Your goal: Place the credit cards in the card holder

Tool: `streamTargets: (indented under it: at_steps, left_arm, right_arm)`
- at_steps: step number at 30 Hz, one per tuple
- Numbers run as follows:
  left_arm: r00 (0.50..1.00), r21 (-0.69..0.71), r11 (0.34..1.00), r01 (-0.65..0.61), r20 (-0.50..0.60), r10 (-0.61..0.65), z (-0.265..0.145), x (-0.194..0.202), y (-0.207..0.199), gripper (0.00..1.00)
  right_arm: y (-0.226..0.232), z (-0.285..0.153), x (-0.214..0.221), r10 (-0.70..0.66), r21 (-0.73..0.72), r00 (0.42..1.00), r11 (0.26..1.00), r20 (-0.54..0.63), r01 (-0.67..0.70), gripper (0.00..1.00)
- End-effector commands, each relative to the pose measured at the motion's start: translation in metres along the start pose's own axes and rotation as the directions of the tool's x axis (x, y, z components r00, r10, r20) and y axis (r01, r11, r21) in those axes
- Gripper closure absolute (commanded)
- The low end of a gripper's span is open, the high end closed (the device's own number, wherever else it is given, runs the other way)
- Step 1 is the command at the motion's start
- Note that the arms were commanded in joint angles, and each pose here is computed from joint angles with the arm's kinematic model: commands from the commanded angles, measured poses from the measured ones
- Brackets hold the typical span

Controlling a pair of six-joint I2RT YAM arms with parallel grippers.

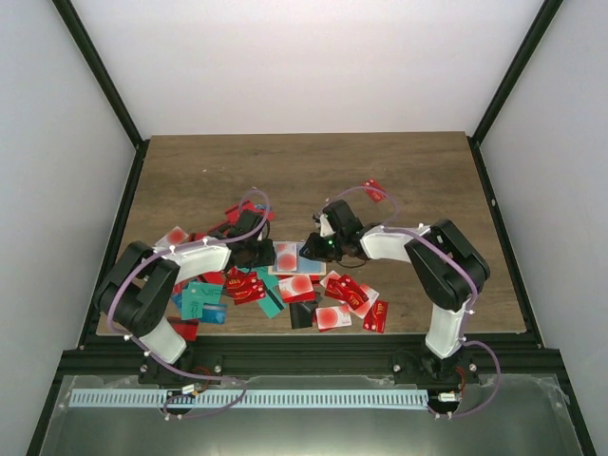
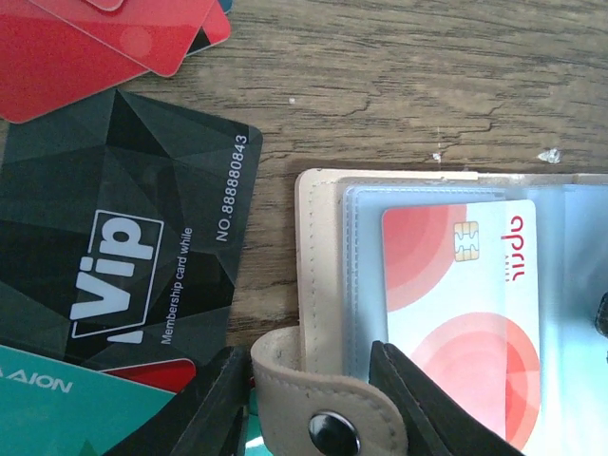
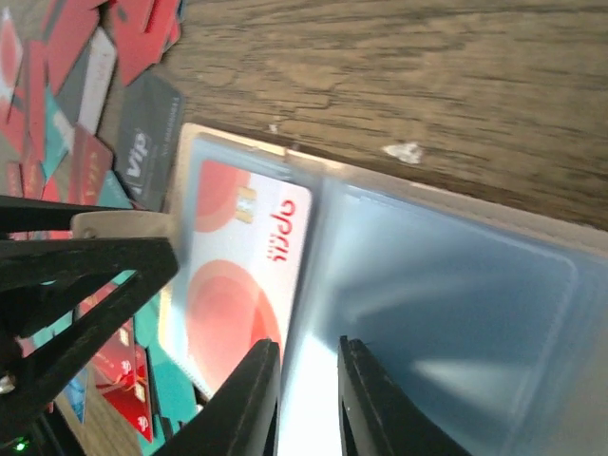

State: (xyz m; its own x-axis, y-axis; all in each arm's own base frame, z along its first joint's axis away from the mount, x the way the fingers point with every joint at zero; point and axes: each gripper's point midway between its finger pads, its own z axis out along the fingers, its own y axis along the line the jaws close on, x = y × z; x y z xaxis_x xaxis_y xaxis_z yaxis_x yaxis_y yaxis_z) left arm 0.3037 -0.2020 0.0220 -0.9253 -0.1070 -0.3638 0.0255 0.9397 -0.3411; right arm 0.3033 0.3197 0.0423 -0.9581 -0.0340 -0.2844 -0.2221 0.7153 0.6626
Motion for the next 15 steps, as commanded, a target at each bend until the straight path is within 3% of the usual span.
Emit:
streamTargets:
  at_steps: [1,15]
  left_arm:
    - [1.000,-0.015,1.000,0.012,-0.014,-0.012,-0.001,0.007,0.006,0.63]
    - [1.000,-0.022,1.000,0.000,-0.018,0.000,-0.001,0.010,0.008,0.65]
  right_arm:
    - [0.008,-0.003,-0.010,-0.089,0.065,0.996,0.994,0.029,0.087,0.84]
    - [0.005,0.010,-0.010,-0.171,0.235,0.985,0.959,0.033,0.158,0.99]
